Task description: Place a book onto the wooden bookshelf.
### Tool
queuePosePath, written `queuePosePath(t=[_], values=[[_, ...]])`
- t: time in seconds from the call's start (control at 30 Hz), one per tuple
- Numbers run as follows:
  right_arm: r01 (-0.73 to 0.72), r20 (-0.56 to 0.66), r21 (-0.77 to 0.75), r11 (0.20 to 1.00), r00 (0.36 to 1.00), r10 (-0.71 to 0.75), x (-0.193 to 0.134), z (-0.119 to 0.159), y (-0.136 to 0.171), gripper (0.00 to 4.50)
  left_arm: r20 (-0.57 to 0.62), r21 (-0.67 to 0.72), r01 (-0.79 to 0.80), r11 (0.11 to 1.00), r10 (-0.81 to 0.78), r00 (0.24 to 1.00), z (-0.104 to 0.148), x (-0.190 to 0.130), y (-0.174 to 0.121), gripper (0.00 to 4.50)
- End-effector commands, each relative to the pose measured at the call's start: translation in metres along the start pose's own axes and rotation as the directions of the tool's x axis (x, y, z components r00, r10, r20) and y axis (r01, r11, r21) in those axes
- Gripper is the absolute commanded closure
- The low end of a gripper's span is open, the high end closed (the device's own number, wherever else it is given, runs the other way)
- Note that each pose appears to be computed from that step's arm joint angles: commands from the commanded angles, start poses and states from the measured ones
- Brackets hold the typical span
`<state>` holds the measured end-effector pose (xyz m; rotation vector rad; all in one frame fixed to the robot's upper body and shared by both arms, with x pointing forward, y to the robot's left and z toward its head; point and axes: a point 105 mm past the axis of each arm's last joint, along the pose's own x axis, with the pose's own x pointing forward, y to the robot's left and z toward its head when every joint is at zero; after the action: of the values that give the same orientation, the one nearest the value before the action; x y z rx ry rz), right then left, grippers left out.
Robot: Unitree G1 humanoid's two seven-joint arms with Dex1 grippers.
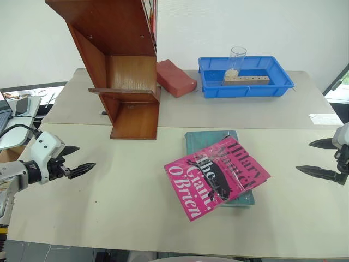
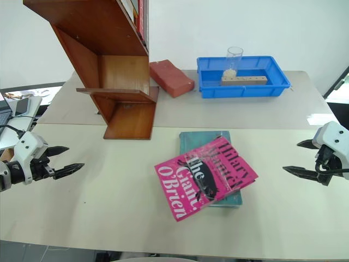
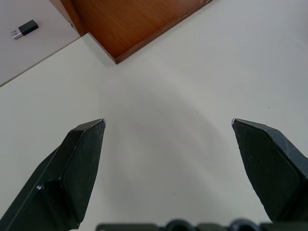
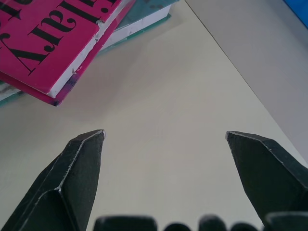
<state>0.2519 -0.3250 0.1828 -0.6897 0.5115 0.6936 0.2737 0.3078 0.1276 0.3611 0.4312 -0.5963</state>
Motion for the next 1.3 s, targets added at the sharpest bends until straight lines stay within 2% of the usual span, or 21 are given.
queuePosePath(t=[0.03, 0.53, 0.6, 0.63, 0.73, 0.87, 0.9, 1.03, 1.07, 1.3], values=[[0.039, 0.022, -0.035, 0.999, 0.999, -0.038, -0.007, 0.009, -0.005, 0.03, 0.022, 0.032, -0.010, 0.999, 0.009, 1.000, 0.009, -0.005, 0.005, 0.00], [0.044, 0.010, -0.028, 0.999, 0.999, -0.044, -0.007, 0.006, -0.001, 0.03, 0.055, 0.033, 0.020, 0.999, -0.022, 0.998, 0.016, -0.003, 0.005, 0.00], [0.042, 0.014, -0.026, 0.999, 0.999, -0.042, -0.007, 0.007, 0.001, 0.00, 0.079, 0.030, 0.055, 0.998, -0.057, 0.995, 0.020, -0.002, 0.001, 0.56], [0.031, 0.024, -0.017, 0.999, 0.999, -0.030, -0.006, 0.008, 0.005, 0.26, 0.094, 0.034, 0.080, 0.996, -0.083, 0.992, 0.023, 0.000, -0.003, 0.86], [0.007, 0.037, -0.013, 1.000, 0.999, -0.006, -0.008, 0.013, 0.020, 1.17, 0.135, 0.022, 0.163, 0.986, -0.164, 0.977, 0.036, 0.018, -0.018, 2.20], [-0.011, 0.046, -0.002, 1.000, 0.999, 0.011, -0.009, 0.019, 0.042, 2.60, 0.204, 0.015, 0.254, 0.967, -0.252, 0.946, 0.057, 0.050, -0.038, 4.22], [-0.026, 0.047, 0.001, 1.000, 0.999, 0.026, -0.008, 0.020, 0.050, 2.93, 0.217, 0.016, 0.280, 0.960, -0.277, 0.936, 0.062, 0.059, -0.044, 4.50], [-0.094, 0.017, 0.001, 0.996, 0.995, 0.094, 0.005, 0.016, 0.083, 4.31, 0.242, 0.005, 0.376, 0.926, -0.366, 0.898, 0.074, 0.099, -0.072, 4.50], [-0.104, 0.009, -0.002, 0.995, 0.994, 0.104, 0.008, 0.014, 0.088, 4.48, 0.238, 0.012, 0.405, 0.914, -0.396, 0.887, 0.075, 0.109, -0.081, 4.50], [-0.126, 0.025, -0.005, 0.992, 0.992, 0.126, 0.036, 0.012, 0.104, 4.48, 0.167, 0.027, 0.557, 0.830, -0.553, 0.816, 0.065, 0.156, -0.135, 4.50]])
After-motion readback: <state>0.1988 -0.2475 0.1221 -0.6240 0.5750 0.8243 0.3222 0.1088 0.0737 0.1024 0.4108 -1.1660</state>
